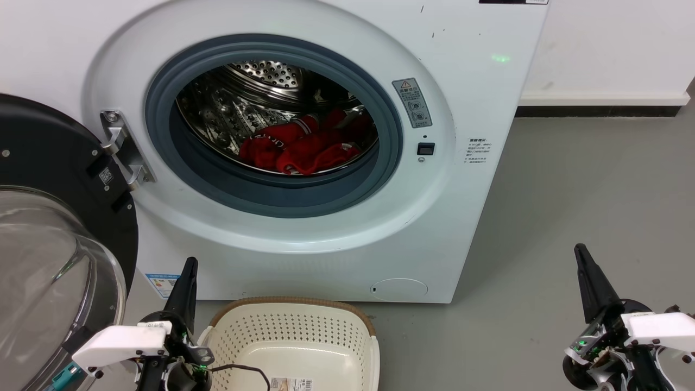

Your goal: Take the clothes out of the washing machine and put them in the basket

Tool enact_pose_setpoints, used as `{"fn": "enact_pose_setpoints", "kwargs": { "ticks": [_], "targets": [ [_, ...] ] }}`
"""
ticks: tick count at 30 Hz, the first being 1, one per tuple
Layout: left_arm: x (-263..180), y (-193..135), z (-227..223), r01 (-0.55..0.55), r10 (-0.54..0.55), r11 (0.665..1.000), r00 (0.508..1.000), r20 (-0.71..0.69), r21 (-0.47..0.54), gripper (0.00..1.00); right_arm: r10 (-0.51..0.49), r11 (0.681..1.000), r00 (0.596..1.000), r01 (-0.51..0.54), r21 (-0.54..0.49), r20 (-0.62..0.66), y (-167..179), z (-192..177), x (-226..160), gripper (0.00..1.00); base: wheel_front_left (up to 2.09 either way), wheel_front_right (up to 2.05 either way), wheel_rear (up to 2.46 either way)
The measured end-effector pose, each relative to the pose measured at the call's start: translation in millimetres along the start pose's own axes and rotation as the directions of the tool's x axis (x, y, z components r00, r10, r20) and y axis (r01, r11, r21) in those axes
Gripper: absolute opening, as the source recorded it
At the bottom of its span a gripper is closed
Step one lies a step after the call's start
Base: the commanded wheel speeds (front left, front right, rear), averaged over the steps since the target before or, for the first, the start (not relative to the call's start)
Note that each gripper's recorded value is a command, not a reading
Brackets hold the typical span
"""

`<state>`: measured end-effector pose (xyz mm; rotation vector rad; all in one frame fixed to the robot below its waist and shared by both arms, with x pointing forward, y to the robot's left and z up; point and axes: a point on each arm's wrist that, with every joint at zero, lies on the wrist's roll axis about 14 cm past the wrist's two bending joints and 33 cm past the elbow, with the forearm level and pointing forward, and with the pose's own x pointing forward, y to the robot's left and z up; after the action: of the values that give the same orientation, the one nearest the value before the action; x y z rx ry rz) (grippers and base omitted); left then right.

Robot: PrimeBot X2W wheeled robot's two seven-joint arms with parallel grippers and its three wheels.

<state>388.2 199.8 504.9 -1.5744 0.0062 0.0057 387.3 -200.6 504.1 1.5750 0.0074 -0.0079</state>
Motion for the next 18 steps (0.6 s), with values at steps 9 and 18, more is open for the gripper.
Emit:
{"fn": "enact_pose_setpoints", "kwargs": {
  "ticks": [9, 18],
  "targets": [
    [0.0, 0.0, 0.0, 0.0, 0.0, 1.0, 1.0, 0.0, 0.0, 0.0, 0.0, 1.0, 1.0, 0.0, 0.0, 0.0, 0.0, 0.0, 0.0, 0.0, 0.0, 0.0, 0.0],
    [0.0, 0.0, 0.0, 0.0, 0.0, 1.0, 1.0, 0.0, 0.0, 0.0, 0.0, 1.0, 1.0, 0.0, 0.0, 0.0, 0.0, 0.0, 0.0, 0.0, 0.0, 0.0, 0.0]
  ]
}}
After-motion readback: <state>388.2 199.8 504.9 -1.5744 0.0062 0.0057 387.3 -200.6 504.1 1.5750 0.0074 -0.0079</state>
